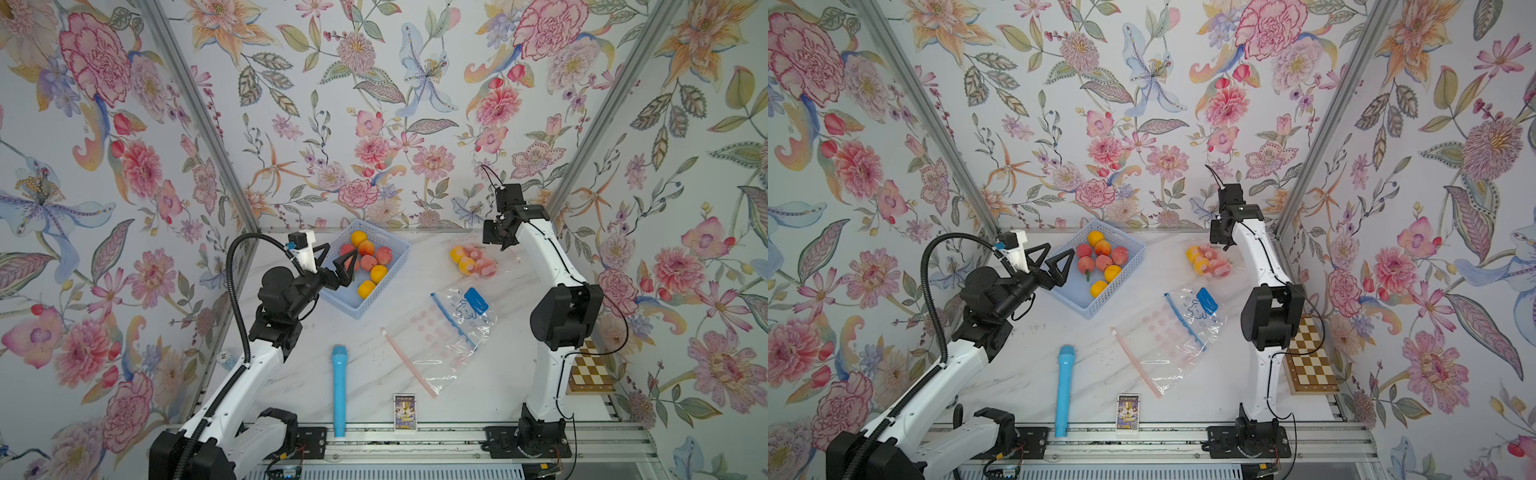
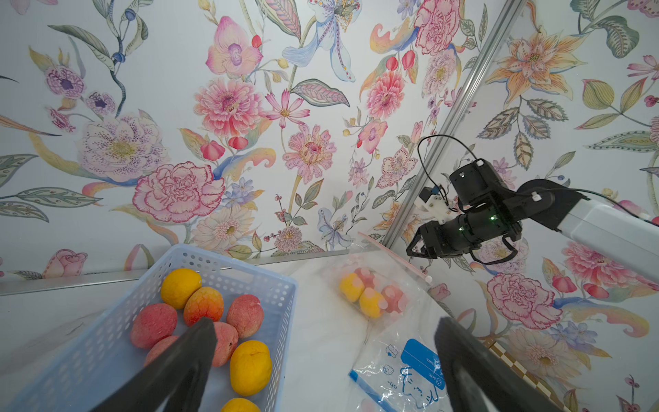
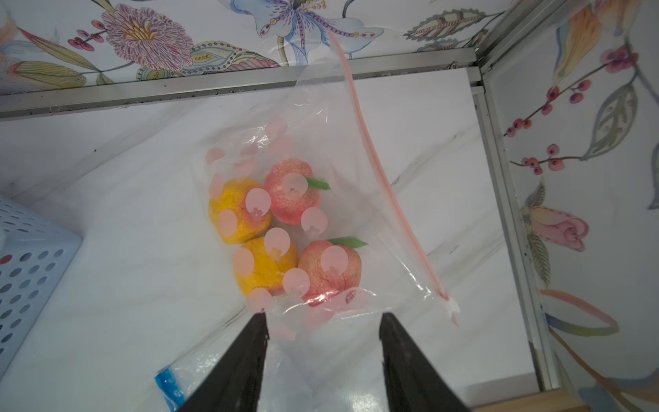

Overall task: Place the peach in a zip-top bag and seal the zipper
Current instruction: Place the zipper food storage bag at the center of the board, then pick up the zipper food storage bag.

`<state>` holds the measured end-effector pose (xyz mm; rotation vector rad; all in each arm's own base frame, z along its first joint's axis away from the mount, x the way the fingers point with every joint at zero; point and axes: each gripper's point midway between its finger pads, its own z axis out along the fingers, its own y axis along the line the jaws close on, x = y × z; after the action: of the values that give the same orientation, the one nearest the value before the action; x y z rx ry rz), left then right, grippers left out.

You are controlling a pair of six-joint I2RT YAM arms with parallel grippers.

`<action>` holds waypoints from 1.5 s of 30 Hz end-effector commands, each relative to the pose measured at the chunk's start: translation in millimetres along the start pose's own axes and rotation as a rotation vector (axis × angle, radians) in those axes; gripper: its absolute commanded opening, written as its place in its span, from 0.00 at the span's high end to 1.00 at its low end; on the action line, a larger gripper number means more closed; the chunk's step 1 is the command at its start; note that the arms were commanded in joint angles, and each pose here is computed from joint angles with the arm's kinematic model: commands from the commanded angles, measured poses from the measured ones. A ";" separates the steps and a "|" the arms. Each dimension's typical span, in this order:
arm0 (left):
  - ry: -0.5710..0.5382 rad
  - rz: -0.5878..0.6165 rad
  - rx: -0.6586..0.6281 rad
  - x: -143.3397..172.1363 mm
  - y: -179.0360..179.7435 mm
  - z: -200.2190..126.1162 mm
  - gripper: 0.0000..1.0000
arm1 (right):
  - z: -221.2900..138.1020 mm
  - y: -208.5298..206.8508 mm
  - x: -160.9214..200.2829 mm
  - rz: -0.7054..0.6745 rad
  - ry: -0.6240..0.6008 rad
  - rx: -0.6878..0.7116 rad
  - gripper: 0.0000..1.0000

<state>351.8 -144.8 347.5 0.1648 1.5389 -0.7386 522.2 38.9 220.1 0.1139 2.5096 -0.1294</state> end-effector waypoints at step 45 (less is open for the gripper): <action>-0.066 -0.142 -0.520 24.5 92.6 -51.0 0.01 | -64.4 231.0 391.7 -0.330 0.495 -0.310 0.44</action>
<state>353.6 -56.7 295.0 -0.3377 1.6276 -0.4279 192.1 304.9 39.5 -0.5129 2.9578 0.2069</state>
